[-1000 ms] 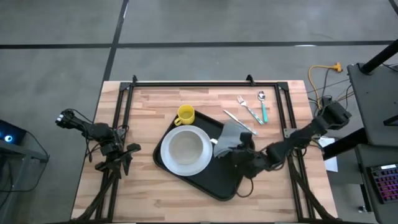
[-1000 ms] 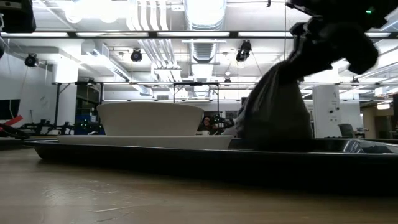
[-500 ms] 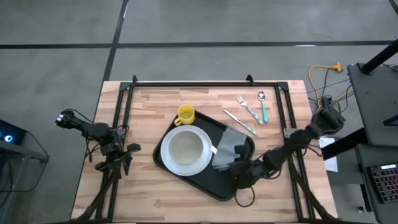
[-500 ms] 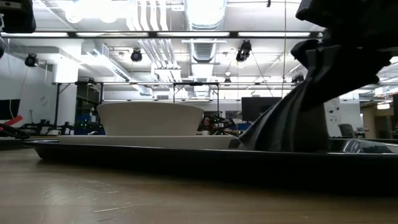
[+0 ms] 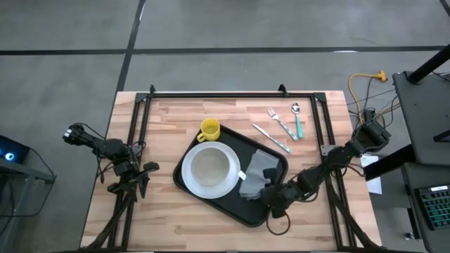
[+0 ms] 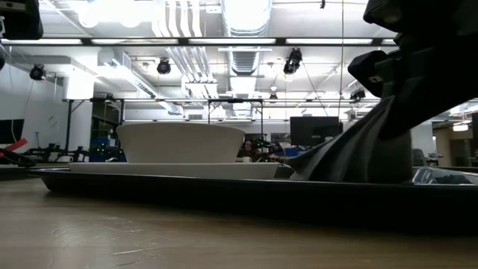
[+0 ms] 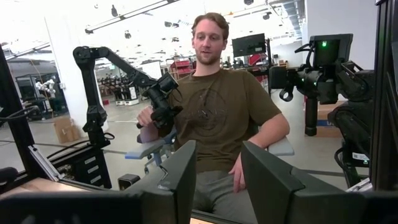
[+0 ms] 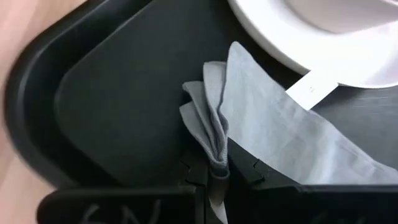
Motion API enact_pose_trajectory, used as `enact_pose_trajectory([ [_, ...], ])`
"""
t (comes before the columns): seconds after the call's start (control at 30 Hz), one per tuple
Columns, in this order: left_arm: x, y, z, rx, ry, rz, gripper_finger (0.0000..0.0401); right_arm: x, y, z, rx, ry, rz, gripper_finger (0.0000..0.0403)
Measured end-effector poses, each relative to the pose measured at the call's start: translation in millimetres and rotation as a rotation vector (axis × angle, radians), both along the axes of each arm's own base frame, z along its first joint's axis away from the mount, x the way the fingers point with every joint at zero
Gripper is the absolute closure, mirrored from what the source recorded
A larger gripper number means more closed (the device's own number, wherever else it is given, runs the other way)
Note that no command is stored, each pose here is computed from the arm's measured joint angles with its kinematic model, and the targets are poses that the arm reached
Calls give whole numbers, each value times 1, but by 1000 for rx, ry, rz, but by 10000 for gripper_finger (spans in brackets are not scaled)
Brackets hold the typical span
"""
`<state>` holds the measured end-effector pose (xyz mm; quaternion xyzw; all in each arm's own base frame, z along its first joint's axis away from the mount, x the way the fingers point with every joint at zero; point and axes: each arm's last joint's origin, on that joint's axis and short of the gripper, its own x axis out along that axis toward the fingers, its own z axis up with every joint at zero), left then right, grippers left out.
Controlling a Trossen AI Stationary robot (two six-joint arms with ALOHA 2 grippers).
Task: Set up tray
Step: Put the gray napkin on the black serving tray to the right of the white plate
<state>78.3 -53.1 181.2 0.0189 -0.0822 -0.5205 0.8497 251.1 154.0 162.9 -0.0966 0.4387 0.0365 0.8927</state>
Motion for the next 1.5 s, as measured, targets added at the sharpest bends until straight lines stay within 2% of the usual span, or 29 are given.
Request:
enact_pose_trajectory([
  [0.23,0,0,0,0,0,0,289,0,1,0,16,12,28,390],
  [0.57,0,0,0,0,0,0,289,0,1,0,-37,13,97,385],
  [0.73,0,0,0,0,1,0,289,-1,2,0,-31,16,104,345],
  [1.03,0,0,0,0,0,0,289,-6,10,-1,92,93,216,247],
  [1.13,0,0,0,0,1,0,289,-8,14,-1,101,101,244,220],
  [1.33,0,0,0,0,1,0,289,-7,13,-1,32,81,305,188],
  [1.5,0,0,0,0,0,0,289,-4,10,2,-75,20,240,189],
])
